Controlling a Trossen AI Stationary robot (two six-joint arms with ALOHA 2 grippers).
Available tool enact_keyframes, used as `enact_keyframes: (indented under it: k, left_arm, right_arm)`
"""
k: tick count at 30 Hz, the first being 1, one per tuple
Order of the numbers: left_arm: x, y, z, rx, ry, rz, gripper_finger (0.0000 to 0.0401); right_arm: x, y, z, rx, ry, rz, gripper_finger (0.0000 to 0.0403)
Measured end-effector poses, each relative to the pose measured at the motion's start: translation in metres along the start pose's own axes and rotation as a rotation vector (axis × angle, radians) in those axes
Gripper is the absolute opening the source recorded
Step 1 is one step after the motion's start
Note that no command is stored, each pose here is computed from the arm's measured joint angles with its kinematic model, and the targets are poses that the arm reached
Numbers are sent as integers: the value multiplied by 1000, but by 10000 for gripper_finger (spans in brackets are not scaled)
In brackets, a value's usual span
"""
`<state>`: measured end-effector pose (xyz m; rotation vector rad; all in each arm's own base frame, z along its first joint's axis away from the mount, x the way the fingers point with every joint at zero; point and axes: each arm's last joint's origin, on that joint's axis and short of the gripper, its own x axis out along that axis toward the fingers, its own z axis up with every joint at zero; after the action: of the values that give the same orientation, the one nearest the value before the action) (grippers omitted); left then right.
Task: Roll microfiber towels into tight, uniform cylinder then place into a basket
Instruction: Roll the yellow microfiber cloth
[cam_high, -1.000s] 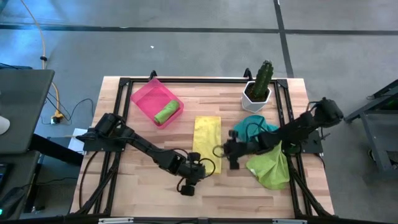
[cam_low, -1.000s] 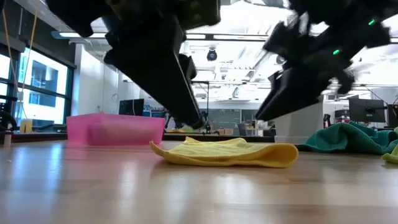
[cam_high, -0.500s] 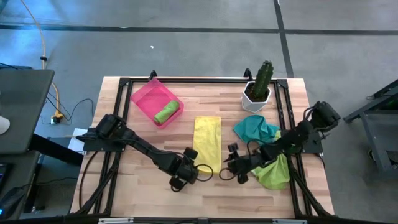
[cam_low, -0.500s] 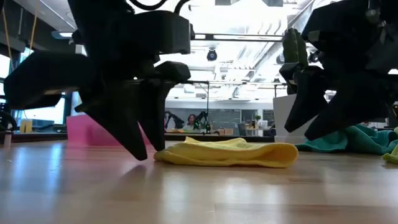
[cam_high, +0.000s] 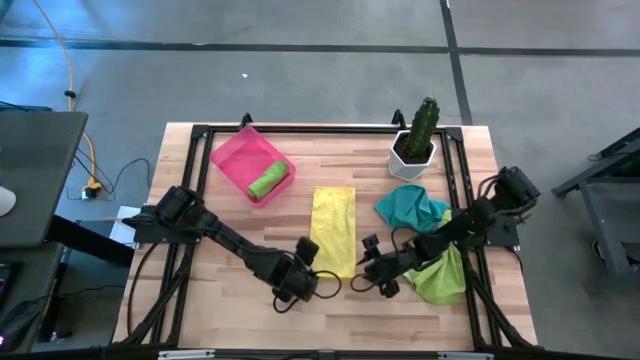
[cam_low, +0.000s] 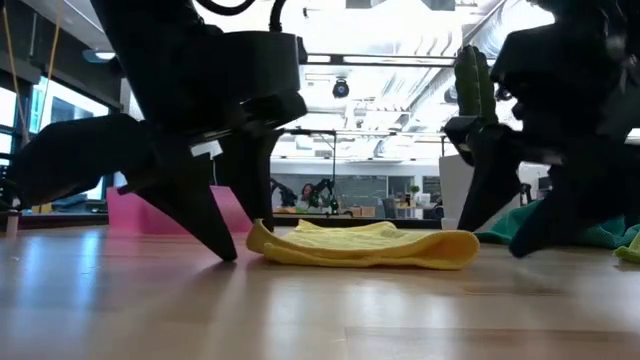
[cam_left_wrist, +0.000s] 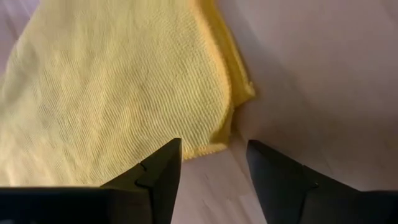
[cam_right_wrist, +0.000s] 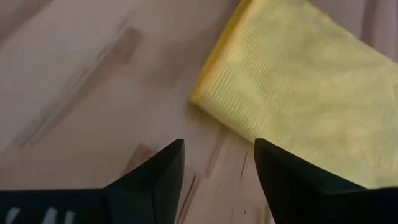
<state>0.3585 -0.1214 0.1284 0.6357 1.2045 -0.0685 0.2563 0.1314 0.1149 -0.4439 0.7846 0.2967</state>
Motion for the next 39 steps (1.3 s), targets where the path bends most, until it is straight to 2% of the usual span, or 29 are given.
enact_keyframes:
  k: [6,14,19,25,28,32,39]
  left_arm:
    - [3,0,2,28,-16,15,177]
    - [5,1,11,-72,-112,3,173]
    - [6,0,13,-149,-128,-49,172]
    - [8,-3,13,-215,-125,-55,172]
    - [8,-3,14,-217,-137,-55,172]
    - [8,-3,17,-202,-160,-58,172]
    - [9,-3,17,-224,-167,-65,172]
  right_arm:
    - [12,2,0,-61,-41,-42,188]
    - [16,2,2,-79,-64,-78,188]
    - [13,9,3,-98,-65,-92,188]
    - [6,24,14,-151,-38,-66,188]
    - [3,28,18,-200,13,-123,188]
    - [1,29,24,-223,12,-224,188]
    - [4,28,19,-238,30,-218,188]
